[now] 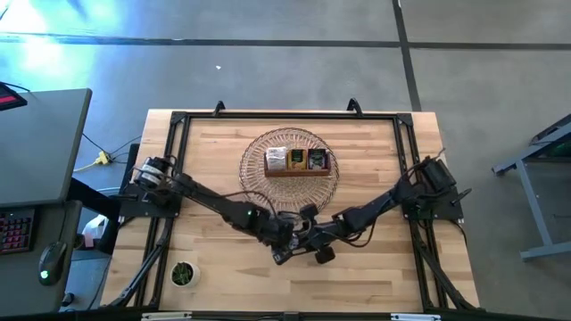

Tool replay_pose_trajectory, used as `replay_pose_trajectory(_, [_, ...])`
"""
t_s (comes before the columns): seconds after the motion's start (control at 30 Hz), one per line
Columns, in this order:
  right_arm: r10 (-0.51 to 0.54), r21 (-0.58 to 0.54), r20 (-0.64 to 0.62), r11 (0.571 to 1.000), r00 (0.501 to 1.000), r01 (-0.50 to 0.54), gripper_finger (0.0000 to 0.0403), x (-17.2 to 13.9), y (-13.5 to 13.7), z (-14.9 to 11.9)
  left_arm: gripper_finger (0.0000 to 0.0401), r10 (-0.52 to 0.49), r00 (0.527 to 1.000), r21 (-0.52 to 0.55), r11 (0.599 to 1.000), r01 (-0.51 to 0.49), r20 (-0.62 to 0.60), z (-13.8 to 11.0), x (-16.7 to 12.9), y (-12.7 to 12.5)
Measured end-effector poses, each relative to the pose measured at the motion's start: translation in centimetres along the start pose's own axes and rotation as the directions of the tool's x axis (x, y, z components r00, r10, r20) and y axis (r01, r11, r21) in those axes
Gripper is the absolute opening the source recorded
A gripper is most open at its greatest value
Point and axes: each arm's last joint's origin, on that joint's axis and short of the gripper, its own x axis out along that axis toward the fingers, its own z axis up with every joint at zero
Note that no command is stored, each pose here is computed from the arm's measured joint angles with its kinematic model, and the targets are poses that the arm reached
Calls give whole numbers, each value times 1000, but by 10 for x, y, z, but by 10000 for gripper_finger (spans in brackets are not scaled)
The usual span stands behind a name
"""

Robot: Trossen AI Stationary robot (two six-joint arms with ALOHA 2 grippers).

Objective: Pick & Place Tea
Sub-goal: Put the purple tea bag into the right section of the wooden organizer

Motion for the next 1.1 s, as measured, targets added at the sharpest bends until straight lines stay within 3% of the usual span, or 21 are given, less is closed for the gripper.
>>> replay_pose_trajectory(0.1, [-1,-16,0,1000,1000,1,125,4,1,-1,142,52,999,-119,992,-50,16,-10,9,-3])
replay_pose_trajectory(0.27, [4,5,23,1000,1000,-4,125,3,6,1,142,99,994,-217,971,-105,-36,-17,21,3])
replay_pose_trajectory(0.5, [-3,22,26,1000,1000,2,125,2,16,1,142,132,988,-226,963,-148,-84,-20,17,6])
replay_pose_trajectory(0.67, [-98,-37,45,994,994,100,125,-7,16,6,142,143,985,-224,961,-160,-93,-19,1,6])
replay_pose_trajectory(0.77, [-141,2,152,990,978,142,125,-15,9,20,142,147,985,-209,964,-164,-94,-19,-2,6])
replay_pose_trajectory(0.9, [-55,118,306,993,950,20,125,-8,-2,30,142,143,985,-196,968,-160,-101,-19,-2,6])
replay_pose_trajectory(1.1, [-2,216,269,975,963,-58,125,18,-2,14,142,146,982,-173,971,-165,-121,-20,-3,7])
